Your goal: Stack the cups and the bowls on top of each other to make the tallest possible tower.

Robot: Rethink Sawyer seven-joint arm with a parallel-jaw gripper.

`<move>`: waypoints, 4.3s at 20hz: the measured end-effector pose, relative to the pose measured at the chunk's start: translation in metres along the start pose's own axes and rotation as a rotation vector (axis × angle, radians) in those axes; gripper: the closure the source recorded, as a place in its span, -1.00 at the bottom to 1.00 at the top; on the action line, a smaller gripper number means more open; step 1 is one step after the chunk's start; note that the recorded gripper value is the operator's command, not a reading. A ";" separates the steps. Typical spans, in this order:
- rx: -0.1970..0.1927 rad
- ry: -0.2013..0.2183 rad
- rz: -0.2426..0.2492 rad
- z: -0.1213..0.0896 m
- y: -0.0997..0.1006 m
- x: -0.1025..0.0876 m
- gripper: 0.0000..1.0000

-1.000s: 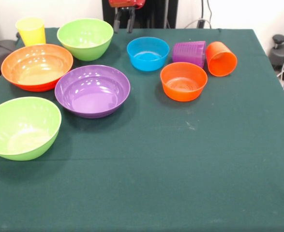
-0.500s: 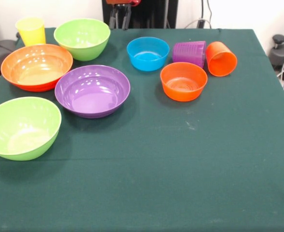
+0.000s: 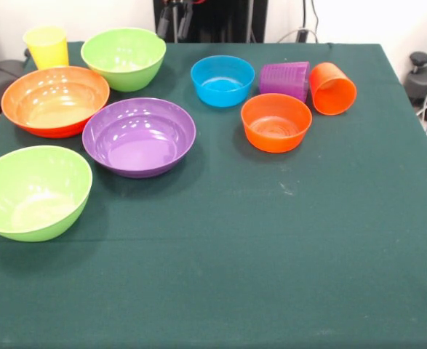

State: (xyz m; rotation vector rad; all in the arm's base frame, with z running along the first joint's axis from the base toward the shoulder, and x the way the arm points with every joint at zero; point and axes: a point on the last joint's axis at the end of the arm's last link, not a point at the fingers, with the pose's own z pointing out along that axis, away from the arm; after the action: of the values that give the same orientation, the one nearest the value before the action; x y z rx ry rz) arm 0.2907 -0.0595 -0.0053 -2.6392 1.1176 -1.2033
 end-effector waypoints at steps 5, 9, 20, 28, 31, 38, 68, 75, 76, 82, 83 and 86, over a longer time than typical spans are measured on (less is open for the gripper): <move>0.018 0.043 -0.016 -0.002 -0.005 0.003 -1.00; 0.046 0.056 -0.031 -0.005 -0.012 0.003 -1.00; 0.079 0.032 -0.025 -0.006 -0.025 -0.006 -1.00; 0.090 0.022 -0.011 -0.004 -0.029 -0.011 -1.00; 0.090 0.019 0.001 -0.004 -0.029 -0.012 -1.00; 0.067 0.028 0.037 -0.001 -0.020 -0.007 -1.00; -0.087 0.111 0.198 0.005 0.042 0.029 -1.00; -0.069 0.103 0.201 0.007 0.040 0.026 -1.00; -0.068 0.101 0.201 0.007 0.040 0.025 -1.00; -0.008 0.078 0.201 0.014 0.033 0.016 -1.00; -0.002 0.078 0.201 0.015 0.032 0.015 -1.00; 0.022 0.072 0.201 0.021 0.026 0.010 -1.00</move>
State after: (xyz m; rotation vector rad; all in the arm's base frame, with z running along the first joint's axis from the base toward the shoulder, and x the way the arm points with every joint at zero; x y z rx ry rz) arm 0.2935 -0.0900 -0.0211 -2.4156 1.3355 -1.2706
